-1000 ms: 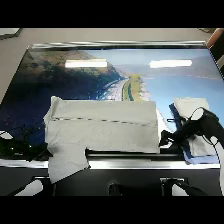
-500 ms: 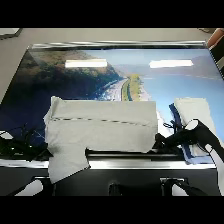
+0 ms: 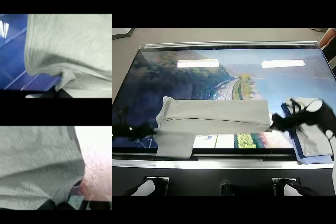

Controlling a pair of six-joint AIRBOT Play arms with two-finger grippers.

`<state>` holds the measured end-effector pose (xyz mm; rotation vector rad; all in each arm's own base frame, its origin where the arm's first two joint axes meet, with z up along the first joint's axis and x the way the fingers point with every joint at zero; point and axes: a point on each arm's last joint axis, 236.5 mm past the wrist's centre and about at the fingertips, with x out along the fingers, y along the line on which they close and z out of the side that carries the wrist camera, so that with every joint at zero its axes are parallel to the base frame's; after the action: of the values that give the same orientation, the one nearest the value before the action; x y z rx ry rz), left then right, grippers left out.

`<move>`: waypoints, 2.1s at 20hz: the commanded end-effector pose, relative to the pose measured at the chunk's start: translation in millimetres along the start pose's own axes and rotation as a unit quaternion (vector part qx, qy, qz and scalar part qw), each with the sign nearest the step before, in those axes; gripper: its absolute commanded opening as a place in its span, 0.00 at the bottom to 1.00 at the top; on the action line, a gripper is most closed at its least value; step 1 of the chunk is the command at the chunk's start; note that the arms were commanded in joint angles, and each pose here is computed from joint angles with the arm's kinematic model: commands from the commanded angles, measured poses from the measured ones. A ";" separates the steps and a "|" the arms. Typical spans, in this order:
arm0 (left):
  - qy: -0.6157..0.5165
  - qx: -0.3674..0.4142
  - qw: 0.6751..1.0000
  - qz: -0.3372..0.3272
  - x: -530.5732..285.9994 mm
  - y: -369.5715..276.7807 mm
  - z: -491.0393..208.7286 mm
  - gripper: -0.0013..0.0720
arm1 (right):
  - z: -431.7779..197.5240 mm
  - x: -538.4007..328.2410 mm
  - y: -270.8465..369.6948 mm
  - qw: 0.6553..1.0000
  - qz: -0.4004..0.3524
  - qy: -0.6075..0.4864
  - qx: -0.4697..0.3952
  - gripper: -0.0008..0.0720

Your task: Fold the shirts.

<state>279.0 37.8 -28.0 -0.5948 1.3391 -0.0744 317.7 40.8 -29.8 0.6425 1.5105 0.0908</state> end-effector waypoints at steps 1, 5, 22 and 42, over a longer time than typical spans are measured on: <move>-0.105 0.024 0.993 -0.037 -23.9 -53.4 75.4 0.06 | 69.8 -21.9 33.2 0.997 0.004 -0.068 -0.029 0.07; -0.081 0.068 0.993 -0.051 15.6 -93.1 132.7 0.06 | 122.3 18.9 32.4 0.998 -0.016 -0.058 -0.006 0.07; -0.045 0.048 0.997 -0.030 34.7 -79.5 178.5 0.83 | 141.0 8.1 -12.4 0.999 -0.031 -0.036 0.004 0.92; 0.063 0.083 0.972 -0.210 182.6 -329.2 5.9 0.07 | 67.6 -110.5 187.2 0.957 0.135 -0.154 -0.204 0.07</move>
<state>438.8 -236.8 -10.3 -0.5436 1.2367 -0.5612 461.0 97.5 78.0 0.5800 1.1720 0.3723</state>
